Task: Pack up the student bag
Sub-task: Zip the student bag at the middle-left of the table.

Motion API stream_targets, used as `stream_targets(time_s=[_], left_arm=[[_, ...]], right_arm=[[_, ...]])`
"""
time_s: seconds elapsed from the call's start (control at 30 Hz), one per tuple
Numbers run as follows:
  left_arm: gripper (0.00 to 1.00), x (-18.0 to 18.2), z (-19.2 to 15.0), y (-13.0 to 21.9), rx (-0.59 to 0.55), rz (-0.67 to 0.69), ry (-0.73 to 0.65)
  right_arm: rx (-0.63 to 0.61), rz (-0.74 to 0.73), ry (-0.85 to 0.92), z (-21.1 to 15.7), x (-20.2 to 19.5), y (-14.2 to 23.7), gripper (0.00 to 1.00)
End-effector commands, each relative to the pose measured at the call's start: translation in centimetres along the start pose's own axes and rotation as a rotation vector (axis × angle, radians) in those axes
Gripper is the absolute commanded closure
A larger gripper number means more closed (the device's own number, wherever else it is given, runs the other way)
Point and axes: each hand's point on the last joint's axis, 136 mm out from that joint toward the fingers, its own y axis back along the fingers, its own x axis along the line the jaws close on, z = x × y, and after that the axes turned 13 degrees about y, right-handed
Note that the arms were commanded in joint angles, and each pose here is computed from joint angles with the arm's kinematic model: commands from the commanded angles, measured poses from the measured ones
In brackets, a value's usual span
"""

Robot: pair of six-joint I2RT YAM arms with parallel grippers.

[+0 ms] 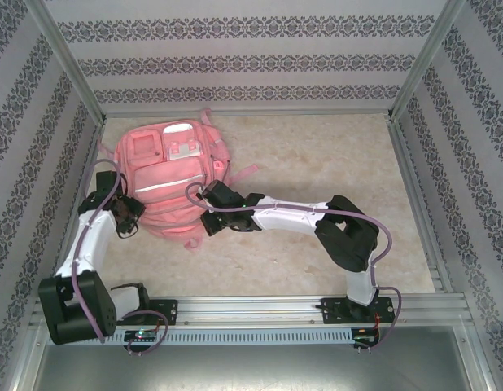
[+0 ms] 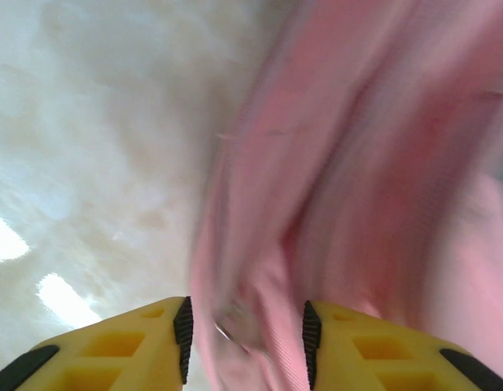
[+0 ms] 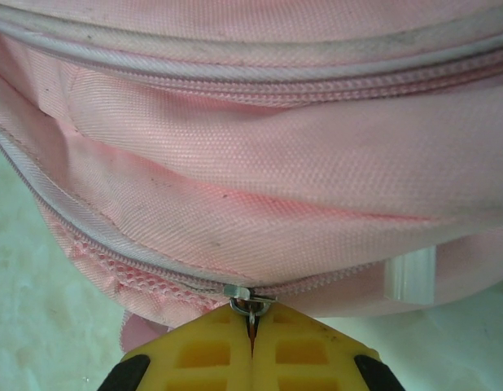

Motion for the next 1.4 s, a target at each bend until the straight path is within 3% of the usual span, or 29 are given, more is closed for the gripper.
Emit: stream_targets(time_s=[0.0, 0.23, 0.33, 0.67, 0.8, 0.87, 0.97, 1.1, 1.37], left_arm=[[0.56, -0.1, -3.3, 1.3, 0.119, -0.073, 0.049], [0.56, -1.4, -9.5, 1.2, 0.26, -0.174, 0.084], [0.5, -2.8, -11.7, 0.8, 0.273, -0.232, 0.088], [0.46, -4.3, -13.1, -1.4, 0.202, -0.243, 0.067], [0.57, -4.2, -13.4, -2.8, 0.184, -0.203, 0.034], [0.7, -3.6, -13.5, -3.3, 0.173, -0.175, 0.023], [0.99, -2.3, -12.7, -3.1, 0.129, -0.132, 0.027], [1.0, -0.9, -11.3, -1.7, 0.062, -0.094, 0.011], [1.0, 1.1, -8.4, 1.4, -0.04, -0.088, -0.023]], right_arm=[[-0.001, 0.005, -0.008, 0.4, 0.5, 0.0, 1.0], [-0.007, 0.007, -0.02, 0.2, 0.0, -0.2, 1.0], [-0.006, 0.009, -0.022, 0.2, 0.0, -0.2, 1.0], [-0.011, 0.018, -0.027, -0.1, 0.1, 0.1, 1.0], [-0.017, 0.02, -0.032, 0.1, 0.2, 0.3, 1.0], [-0.021, 0.013, -0.031, 0.1, 0.1, 0.4, 1.0], [-0.025, -0.007, -0.029, 0.2, -0.4, 0.8, 1.0], [-0.021, -0.056, -0.034, -0.2, -2.7, 1.4, 1.0], [-0.02, -0.193, -0.067, -0.5, -11.2, 3.4, 1.0]])
